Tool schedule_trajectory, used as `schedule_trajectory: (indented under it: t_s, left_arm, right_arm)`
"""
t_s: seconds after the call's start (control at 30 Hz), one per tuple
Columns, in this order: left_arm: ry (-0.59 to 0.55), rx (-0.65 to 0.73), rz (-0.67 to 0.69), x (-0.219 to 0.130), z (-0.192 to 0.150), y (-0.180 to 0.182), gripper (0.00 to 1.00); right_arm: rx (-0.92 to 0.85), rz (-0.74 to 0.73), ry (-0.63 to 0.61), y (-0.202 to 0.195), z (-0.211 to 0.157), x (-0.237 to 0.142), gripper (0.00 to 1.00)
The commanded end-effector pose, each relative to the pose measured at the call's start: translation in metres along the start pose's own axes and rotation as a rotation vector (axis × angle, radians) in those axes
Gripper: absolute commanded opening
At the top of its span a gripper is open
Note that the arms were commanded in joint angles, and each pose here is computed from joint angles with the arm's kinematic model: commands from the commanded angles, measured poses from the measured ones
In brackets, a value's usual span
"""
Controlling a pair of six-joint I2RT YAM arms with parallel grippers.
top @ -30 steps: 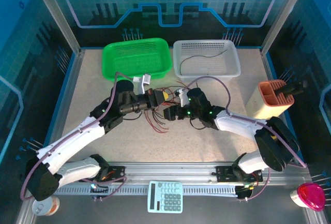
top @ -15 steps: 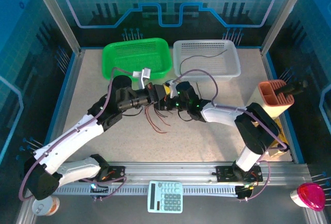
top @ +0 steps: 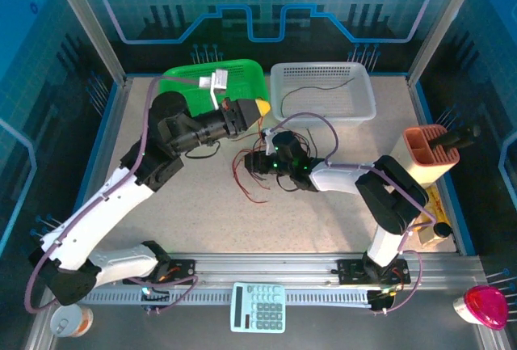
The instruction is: Untangle the cables
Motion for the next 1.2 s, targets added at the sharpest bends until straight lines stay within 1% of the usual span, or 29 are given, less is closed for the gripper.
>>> schedule_trajectory:
  t_s: [0.0,0.37,0.63,0.73,0.8,0.97,1.07,1.17]
  left_arm:
    - [-0.008,0.035,-0.081,-0.006,0.017,-0.034,0.0]
    - [-0.13,0.204,-0.13,-0.026,0.071,-0.1,0.0]
    - [-0.193,0.289,-0.128,-0.022,0.104,-0.123,0.0]
    - [-0.213,0.31,-0.105,-0.019,0.115,-0.121,0.0]
    - [-0.23,0.314,-0.08,-0.019,0.123,-0.115,0.0]
    - [-0.282,0.308,-0.007,-0.018,0.149,-0.085,0.0]
    - [-0.313,0.313,0.031,-0.018,0.166,-0.066,0.0]
    - [-0.326,0.318,0.057,-0.015,0.181,-0.049,0.0]
  right_arm:
    - [0.019,-0.038,0.002,-0.015,-0.01,0.002,0.43]
    - [0.03,-0.048,0.016,-0.021,-0.016,0.002,0.43]
    - [0.042,-0.059,0.028,-0.028,-0.023,0.002,0.44]
    - [0.041,-0.042,0.034,-0.025,-0.023,-0.001,0.46]
    - [0.037,-0.027,0.034,-0.02,-0.021,-0.006,0.49]
    - [0.001,-0.008,0.017,-0.002,-0.011,-0.029,0.62]
    - [-0.029,-0.001,0.0,0.01,-0.003,-0.046,0.68]
    - [-0.055,-0.01,-0.012,0.02,0.003,-0.065,0.72]
Point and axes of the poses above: each hand's point on the last joint's axis, 136 mm out from that joint toward the fingers, its own x axis out along the fingers, its own y axis along the line the jaws close on, z = x × y, the point moved 6 cm from there along -x, back along the fingers, and after that the axes turned 14 degrees about x, right-handed, at the moved point
